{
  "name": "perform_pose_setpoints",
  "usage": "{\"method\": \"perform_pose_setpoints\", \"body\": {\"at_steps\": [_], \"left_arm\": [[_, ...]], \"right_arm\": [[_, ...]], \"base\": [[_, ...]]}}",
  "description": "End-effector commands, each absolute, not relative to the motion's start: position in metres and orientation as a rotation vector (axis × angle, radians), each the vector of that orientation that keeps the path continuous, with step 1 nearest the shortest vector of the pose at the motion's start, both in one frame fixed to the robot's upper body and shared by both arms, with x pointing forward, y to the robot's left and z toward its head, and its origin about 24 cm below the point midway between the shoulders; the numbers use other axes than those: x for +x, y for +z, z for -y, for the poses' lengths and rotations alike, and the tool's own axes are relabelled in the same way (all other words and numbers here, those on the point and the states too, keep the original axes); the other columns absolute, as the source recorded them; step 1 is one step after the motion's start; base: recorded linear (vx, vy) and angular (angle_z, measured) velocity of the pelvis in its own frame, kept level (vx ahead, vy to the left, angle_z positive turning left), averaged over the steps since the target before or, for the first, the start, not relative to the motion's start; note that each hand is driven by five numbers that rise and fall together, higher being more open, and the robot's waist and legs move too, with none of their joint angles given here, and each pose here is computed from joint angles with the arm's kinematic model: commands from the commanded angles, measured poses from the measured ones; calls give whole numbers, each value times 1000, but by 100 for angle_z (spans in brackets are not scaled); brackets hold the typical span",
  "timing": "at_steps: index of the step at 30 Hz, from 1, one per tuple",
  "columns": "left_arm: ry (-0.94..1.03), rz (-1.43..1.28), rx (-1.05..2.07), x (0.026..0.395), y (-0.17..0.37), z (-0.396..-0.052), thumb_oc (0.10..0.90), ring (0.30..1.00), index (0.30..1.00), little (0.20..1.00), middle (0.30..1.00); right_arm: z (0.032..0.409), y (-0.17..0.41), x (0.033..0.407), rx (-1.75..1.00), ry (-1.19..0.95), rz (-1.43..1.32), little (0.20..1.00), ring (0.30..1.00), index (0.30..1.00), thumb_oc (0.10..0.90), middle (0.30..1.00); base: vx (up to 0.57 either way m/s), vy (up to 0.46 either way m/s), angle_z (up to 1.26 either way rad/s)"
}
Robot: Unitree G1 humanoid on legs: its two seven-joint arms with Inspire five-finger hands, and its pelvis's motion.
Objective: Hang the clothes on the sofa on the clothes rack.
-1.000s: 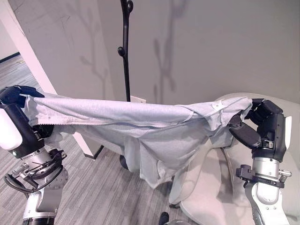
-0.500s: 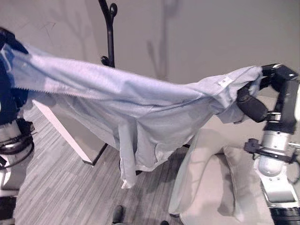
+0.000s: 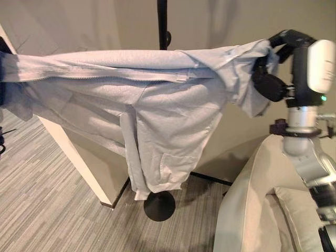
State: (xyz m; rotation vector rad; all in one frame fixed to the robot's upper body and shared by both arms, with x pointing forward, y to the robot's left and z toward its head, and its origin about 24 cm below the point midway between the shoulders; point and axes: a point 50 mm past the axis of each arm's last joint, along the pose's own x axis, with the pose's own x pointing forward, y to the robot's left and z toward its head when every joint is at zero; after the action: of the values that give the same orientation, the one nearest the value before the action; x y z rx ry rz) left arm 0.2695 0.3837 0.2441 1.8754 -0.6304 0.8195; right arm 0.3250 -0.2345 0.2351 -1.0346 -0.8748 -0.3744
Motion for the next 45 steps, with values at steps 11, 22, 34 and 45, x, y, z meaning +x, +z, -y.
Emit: {"method": "perform_pose_setpoints", "body": {"at_steps": [11,22,34,45], "left_arm": [[909,304,1672,318,261,-390,400,300,300,300,300],[837,61,1665,299,202,-415,400,300,300,300,300],[923,526,1729,231,231,-392,400,300,300,300,300],[885,456,1644,214,188,-386,400,300,300,300,300]], "right_arm": [[322,262,371,-1131,-715,344,300,300,300,400,300],[321,190,367,-1135,-562,152,300,300,300,400,300],[377,213,266,-1225,-882,400,300,300,300,400,300],[366,190,244,-1160,-901,430,300,300,300,400,300]], "base": [[2,51,-10],[-1,-1,0],[15,26,5],[-27,54,1]]}}
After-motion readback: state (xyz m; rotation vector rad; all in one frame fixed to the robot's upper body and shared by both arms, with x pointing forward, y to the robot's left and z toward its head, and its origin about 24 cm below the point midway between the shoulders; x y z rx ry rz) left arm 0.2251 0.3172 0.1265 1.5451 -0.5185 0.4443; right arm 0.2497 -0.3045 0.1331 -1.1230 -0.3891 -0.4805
